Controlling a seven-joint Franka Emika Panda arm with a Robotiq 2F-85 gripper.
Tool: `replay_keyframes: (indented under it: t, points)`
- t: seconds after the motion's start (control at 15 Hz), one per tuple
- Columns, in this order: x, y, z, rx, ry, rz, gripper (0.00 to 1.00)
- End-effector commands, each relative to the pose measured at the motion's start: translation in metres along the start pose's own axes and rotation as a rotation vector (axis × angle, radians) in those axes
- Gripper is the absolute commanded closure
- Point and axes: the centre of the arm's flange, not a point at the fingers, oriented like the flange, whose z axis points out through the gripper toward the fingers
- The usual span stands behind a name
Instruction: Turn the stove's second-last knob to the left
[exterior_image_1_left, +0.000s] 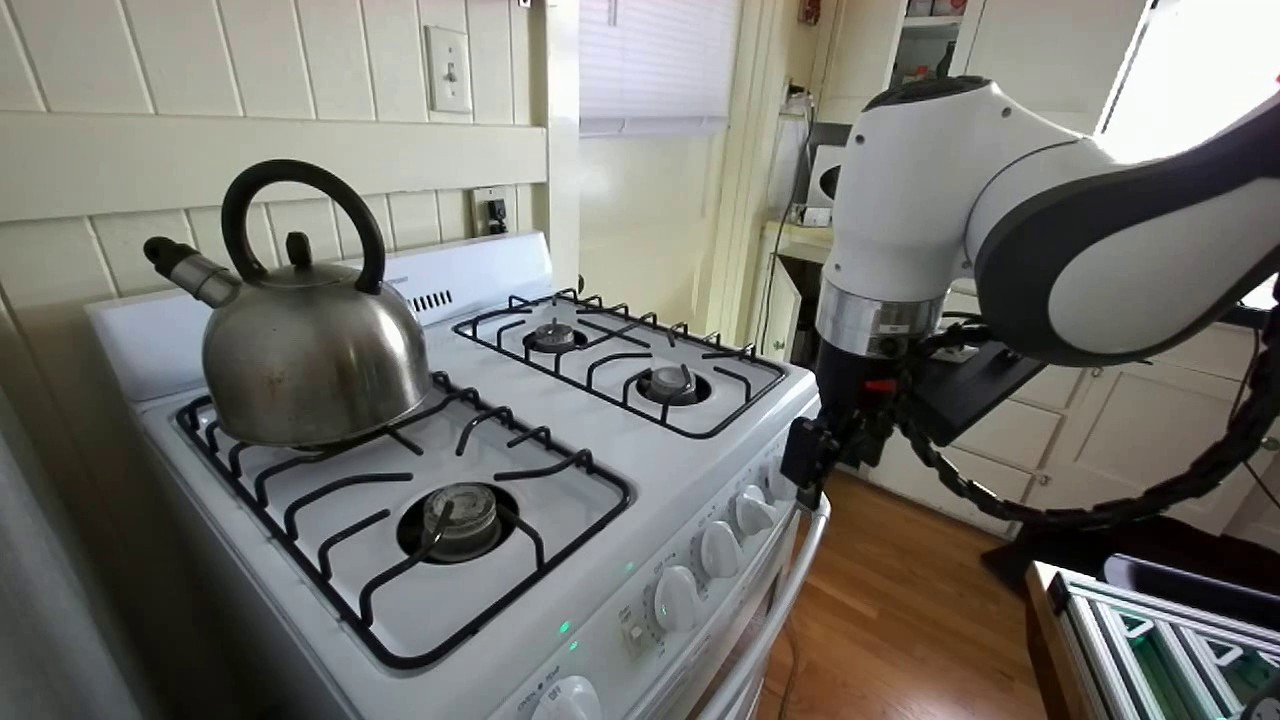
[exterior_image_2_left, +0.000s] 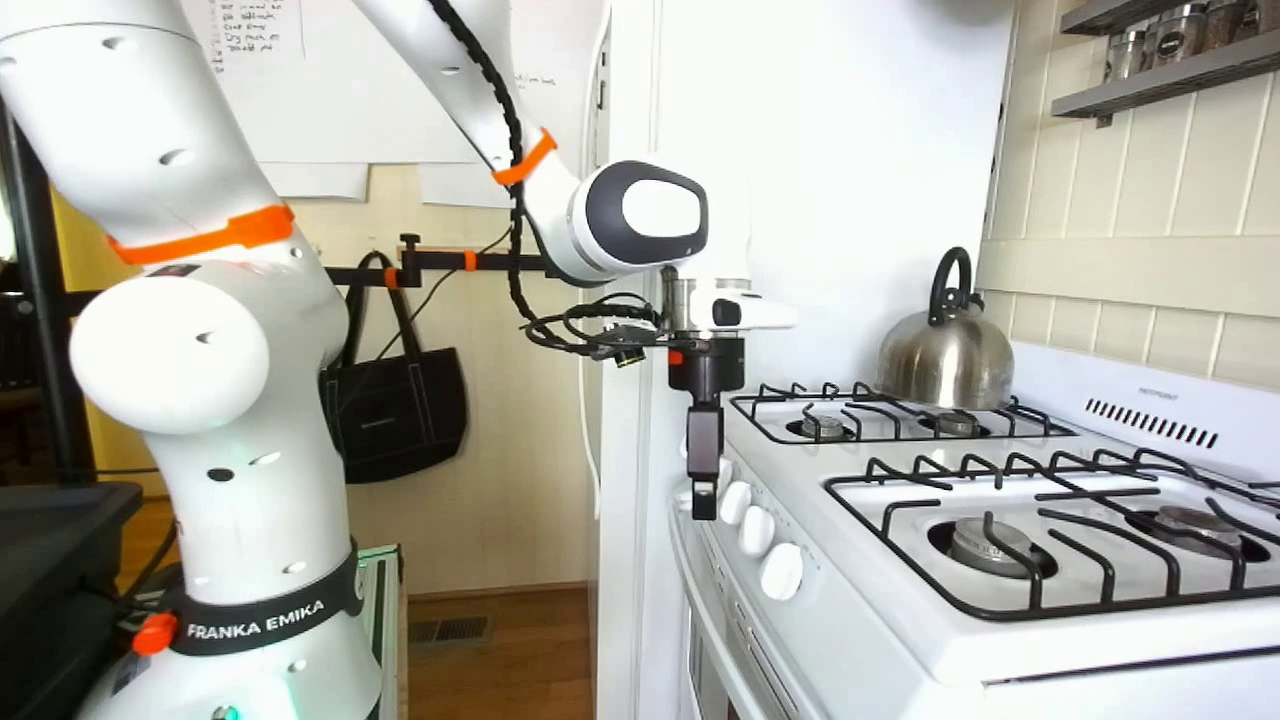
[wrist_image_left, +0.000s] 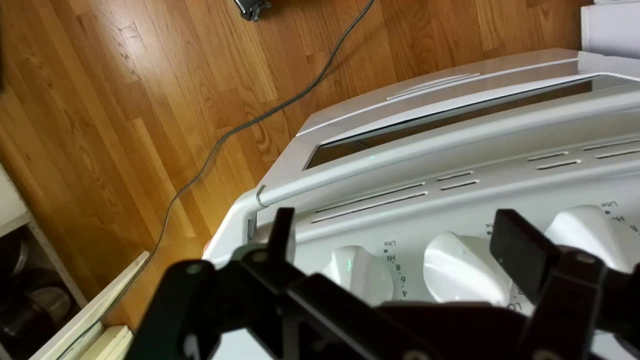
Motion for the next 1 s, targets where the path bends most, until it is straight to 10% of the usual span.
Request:
replay_keyframes:
  t: [0.0, 0.93]
  points:
    - [-0.021, 0.019, -0.009, 0.073, 0.052, -0.044, 0.0]
    - [0.006, 0.006, -0.028, 0.129, 0.049, -0.202, 0.0]
